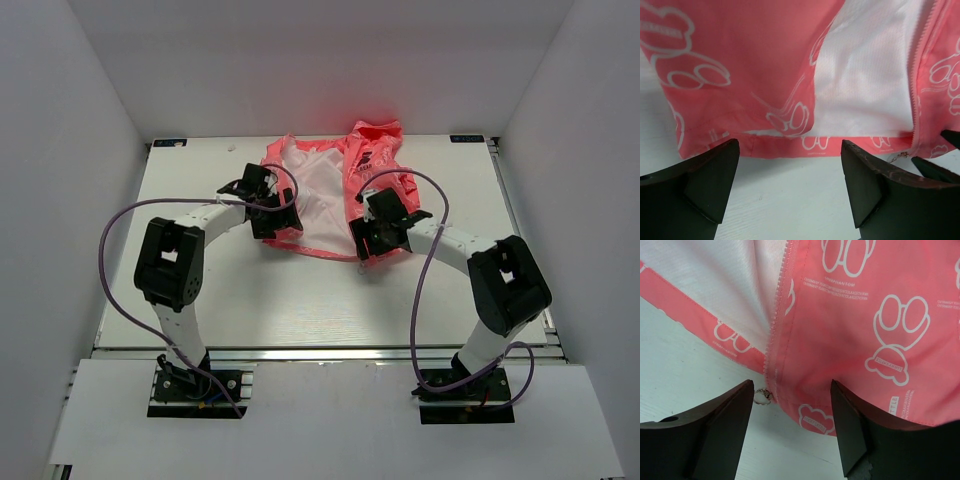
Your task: Zip up the jacket
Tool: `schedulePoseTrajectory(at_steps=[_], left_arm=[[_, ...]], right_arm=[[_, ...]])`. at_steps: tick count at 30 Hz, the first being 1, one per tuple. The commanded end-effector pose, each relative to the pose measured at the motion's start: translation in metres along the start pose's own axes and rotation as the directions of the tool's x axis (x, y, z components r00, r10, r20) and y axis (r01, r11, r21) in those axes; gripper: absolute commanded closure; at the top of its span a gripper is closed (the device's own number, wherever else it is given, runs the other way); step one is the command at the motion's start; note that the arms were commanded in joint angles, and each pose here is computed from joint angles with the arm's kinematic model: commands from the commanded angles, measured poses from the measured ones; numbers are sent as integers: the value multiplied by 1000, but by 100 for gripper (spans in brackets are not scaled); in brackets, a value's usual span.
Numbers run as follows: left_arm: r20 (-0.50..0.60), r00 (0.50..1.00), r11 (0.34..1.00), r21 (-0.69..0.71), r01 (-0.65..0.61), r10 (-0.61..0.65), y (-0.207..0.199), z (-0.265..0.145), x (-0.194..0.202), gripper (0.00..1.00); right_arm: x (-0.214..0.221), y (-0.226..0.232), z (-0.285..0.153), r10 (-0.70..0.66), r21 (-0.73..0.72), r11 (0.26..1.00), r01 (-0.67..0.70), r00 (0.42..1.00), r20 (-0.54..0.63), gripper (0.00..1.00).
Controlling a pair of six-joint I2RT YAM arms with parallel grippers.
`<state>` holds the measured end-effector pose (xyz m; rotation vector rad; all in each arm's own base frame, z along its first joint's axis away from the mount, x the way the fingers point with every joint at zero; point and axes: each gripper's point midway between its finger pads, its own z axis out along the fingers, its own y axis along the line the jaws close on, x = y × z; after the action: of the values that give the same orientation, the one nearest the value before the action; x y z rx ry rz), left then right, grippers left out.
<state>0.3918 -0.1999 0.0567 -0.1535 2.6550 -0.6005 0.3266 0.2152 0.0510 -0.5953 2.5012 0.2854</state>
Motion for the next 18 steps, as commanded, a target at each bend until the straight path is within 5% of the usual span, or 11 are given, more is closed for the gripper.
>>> schedulePoseTrajectory(at_steps=[1, 11, 14, 18], left_arm=[[61, 998, 999, 38, -29, 27, -20, -6, -23, 9], [66, 997, 998, -50, -43, 47, -17, 7, -27, 18], [78, 995, 994, -90, -58, 65, -17, 10, -29, 20], [71, 995, 990, -128, -54, 64, -11, 15, -30, 24]], right_arm=[[10, -1, 1, 11, 6, 1000, -11, 1000, -22, 32], [19, 5, 12, 28, -29, 999, -30, 999, -40, 53], [20, 4, 14, 33, -22, 999, -34, 998, -44, 52], [22, 6, 18, 44, -27, 999, -46, 998, -53, 40]])
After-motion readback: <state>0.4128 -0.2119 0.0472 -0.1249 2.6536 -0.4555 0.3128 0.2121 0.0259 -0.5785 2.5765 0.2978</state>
